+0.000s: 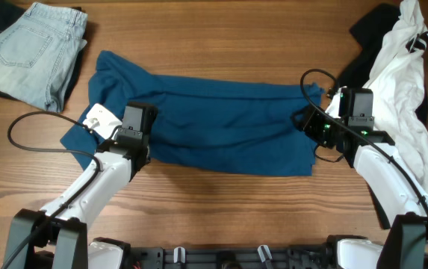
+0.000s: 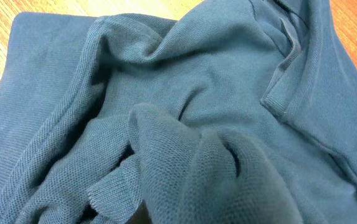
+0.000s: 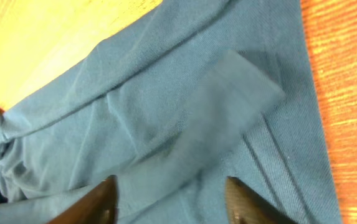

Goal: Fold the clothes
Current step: 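Move both grippers up to the shirt's top edge, folding the hem over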

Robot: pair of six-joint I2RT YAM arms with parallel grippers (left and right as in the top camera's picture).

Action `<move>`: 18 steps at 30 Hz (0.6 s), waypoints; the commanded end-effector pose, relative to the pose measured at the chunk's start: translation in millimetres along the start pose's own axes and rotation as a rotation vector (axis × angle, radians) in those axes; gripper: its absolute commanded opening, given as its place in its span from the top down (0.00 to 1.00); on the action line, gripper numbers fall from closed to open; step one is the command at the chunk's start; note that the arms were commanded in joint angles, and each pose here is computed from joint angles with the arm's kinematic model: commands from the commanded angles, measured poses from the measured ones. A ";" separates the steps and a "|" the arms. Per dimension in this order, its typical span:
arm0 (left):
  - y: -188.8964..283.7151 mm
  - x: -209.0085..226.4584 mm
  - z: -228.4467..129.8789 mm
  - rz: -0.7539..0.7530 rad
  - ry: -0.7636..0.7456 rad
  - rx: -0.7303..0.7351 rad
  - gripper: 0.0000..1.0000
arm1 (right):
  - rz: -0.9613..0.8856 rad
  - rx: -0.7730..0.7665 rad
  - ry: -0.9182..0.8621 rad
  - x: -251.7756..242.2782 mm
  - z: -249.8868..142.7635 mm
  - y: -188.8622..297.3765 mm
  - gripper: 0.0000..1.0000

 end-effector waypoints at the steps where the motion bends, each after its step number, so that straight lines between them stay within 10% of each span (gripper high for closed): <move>1: -1.2 -3.5 4.1 0.001 -0.002 -0.010 0.65 | -0.025 0.022 0.004 -2.5 -3.3 0.2 0.33; 5: -1.2 -4.4 3.4 -0.003 0.001 -0.005 0.08 | -0.038 0.058 -0.009 -5.3 -11.3 0.6 0.34; 18: 9.1 -51.9 -3.2 -0.232 -0.115 0.041 0.00 | 0.003 -0.065 0.127 6.3 19.4 3.0 0.16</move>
Point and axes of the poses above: each gripper's point midway between its finger pads, its own y axis back along the fingers, its own x axis along the line the jaws close on, z = x × y, the point moved 3 cm from there along y, back along the fingers, and after that the axes turned 13 degrees about y, right-handed, at the moved point
